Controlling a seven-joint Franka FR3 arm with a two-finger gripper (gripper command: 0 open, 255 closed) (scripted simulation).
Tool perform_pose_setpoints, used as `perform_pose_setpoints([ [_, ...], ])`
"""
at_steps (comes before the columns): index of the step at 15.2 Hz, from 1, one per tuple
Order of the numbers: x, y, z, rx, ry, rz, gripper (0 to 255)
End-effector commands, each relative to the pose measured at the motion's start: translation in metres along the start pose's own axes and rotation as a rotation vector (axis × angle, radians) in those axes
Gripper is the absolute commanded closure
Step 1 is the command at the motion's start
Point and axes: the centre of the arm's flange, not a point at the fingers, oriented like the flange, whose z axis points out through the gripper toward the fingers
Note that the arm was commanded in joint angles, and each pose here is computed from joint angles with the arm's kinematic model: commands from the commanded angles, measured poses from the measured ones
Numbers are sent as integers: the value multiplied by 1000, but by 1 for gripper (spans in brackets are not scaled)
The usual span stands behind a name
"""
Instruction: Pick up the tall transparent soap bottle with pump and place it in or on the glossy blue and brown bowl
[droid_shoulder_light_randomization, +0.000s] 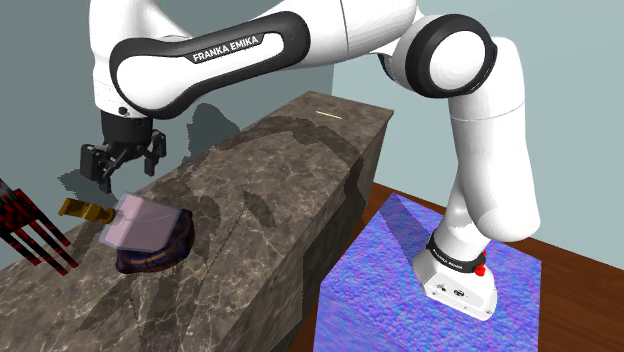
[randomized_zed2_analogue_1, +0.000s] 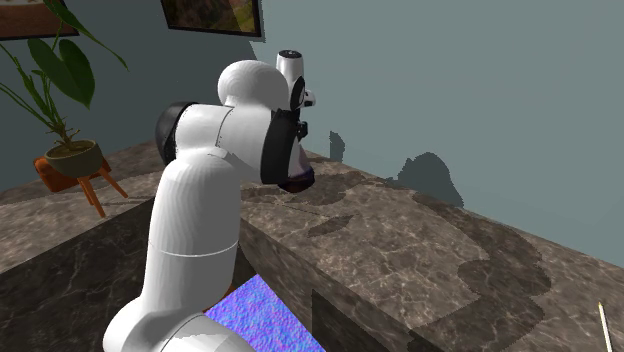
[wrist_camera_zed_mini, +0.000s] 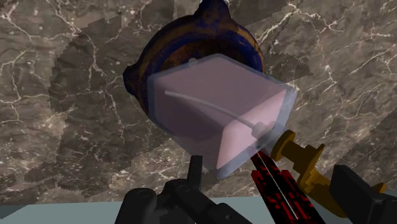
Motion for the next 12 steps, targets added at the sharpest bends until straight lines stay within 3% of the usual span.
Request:
perform_pose_setpoints([
  [1,0,0,0,0,0,0,0],
  [5,0,0,-50,0,0,0,0],
  [12,0,0,-50,0,0,0,0],
])
